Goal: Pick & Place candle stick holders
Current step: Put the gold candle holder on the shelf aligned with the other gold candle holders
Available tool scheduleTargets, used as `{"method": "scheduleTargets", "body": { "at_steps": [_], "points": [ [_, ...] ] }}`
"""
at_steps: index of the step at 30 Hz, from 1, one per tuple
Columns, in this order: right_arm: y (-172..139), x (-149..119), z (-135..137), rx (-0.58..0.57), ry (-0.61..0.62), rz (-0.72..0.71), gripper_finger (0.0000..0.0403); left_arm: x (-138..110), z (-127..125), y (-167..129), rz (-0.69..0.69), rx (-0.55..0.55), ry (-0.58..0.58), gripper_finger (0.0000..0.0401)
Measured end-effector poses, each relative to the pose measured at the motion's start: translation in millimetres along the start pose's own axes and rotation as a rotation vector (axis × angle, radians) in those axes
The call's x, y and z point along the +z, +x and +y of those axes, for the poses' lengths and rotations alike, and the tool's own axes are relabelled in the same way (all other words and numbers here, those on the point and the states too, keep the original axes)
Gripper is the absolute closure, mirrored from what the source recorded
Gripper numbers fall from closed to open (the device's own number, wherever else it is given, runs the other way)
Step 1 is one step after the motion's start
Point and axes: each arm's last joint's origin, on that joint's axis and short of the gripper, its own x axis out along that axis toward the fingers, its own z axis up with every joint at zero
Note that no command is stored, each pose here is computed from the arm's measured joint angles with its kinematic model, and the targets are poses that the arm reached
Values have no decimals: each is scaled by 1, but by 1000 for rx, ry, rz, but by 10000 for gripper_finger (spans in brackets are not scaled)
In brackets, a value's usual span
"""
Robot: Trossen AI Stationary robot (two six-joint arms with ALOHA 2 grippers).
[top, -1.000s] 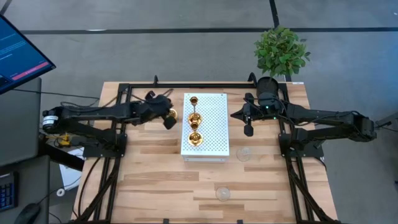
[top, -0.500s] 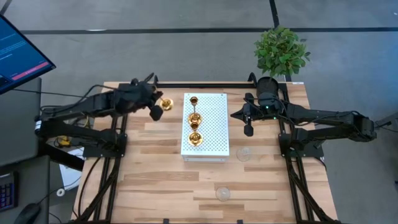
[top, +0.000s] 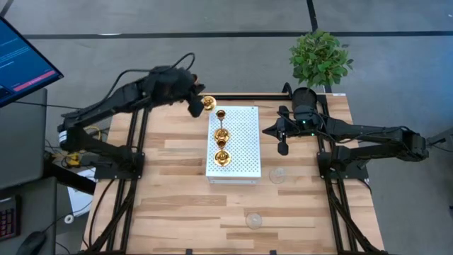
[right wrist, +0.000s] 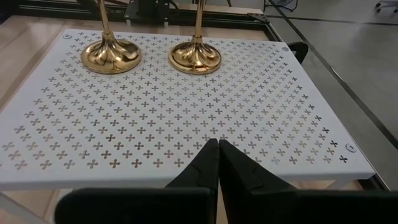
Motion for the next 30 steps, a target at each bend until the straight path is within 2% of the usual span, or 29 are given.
{"method": "scheduleTargets", "body": {
  "at_steps": [5, 12, 19, 30],
  "points": [
    [0, 0, 0, 0, -1, 0, 403, 2, 7, 32, 52, -58, -14, 387],
    [0, 0, 0, 0, -6, 0, 403, -4, 8, 59, 111, -106, -28, 387],
    [0, 0, 0, 0, -9, 0, 403, -3, 3, 64, 91, -202, -61, 387],
    [0, 0, 0, 0, -9, 0, 403, -2, -3, 63, 88, -234, -72, 387]
  ]
}}
